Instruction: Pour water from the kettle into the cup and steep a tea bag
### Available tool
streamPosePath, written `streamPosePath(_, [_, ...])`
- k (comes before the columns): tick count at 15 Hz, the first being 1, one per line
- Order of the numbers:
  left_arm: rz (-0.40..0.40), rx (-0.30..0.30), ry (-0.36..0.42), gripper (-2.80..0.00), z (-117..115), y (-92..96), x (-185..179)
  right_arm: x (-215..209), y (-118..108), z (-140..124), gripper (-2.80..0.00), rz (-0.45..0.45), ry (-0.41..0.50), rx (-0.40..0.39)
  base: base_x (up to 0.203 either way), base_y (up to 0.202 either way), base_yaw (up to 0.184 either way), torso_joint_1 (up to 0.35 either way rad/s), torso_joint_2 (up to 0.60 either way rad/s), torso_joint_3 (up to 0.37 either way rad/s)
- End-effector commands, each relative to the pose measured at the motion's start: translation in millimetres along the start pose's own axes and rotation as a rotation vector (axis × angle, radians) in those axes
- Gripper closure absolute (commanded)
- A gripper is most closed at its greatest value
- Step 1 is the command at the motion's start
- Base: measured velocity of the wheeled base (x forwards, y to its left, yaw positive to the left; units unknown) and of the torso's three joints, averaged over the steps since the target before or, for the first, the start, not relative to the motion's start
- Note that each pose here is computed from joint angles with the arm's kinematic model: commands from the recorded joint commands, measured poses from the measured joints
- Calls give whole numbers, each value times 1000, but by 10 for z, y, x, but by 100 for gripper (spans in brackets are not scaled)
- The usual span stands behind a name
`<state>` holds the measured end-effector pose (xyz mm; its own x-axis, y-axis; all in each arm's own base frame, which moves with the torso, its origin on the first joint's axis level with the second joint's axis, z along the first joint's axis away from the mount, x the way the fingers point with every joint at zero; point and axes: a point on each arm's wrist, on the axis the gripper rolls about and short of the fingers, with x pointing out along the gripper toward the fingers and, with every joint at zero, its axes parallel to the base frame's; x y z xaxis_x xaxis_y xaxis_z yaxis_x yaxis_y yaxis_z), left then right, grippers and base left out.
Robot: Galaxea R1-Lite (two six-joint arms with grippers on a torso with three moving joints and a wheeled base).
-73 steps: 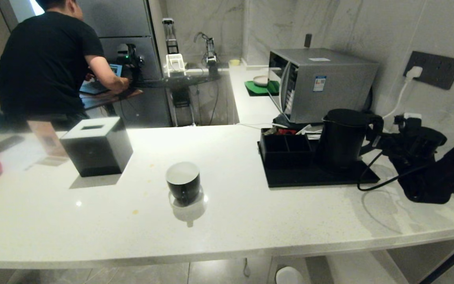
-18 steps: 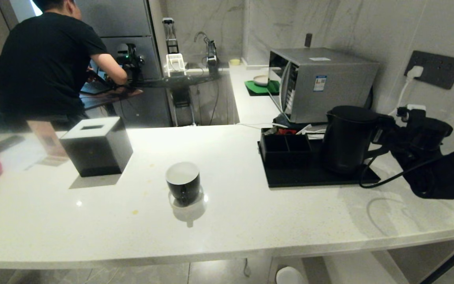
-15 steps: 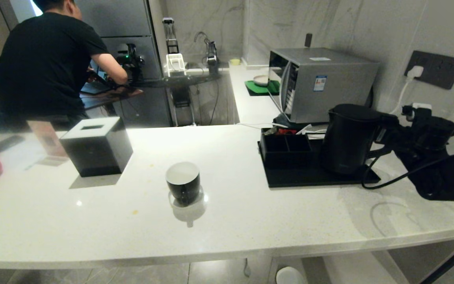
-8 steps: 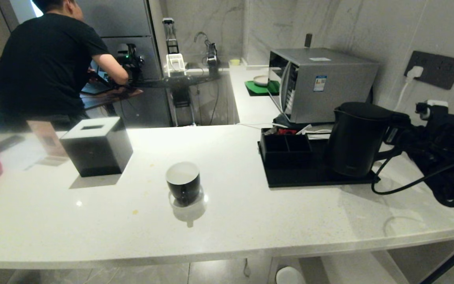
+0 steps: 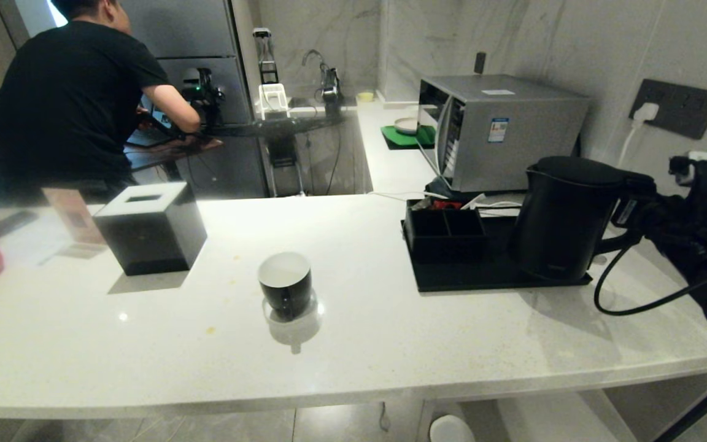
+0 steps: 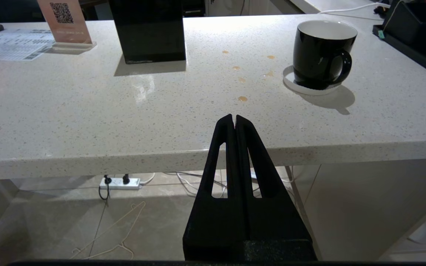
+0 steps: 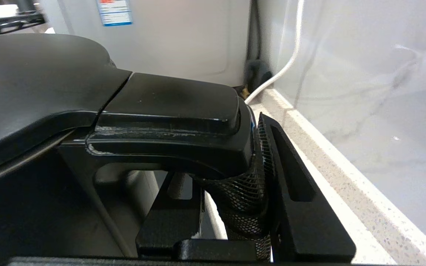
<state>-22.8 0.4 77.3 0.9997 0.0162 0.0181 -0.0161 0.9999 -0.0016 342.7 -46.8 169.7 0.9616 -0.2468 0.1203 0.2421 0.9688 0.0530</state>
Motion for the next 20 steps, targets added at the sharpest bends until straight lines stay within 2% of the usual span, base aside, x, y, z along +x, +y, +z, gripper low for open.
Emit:
streamPosePath(1, [1, 0, 1, 0, 1, 0, 1, -107, 16, 74, 0, 20, -12, 2, 0, 0, 0, 0, 0, 0])
streamPosePath(4, [1, 0, 1, 0, 1, 0, 1, -298, 38, 118, 0, 73, 2, 2, 0, 0, 0, 0, 0, 0])
streamPosePath(9, [1, 0, 3, 0, -1, 0, 1, -506, 98, 210, 0, 109, -5, 11, 0, 0, 0, 0, 0, 0])
streamPosePath(20, [1, 0, 1, 0, 1, 0, 1, -509, 208, 198, 0, 145, 15, 10, 0, 0, 0, 0, 0, 0])
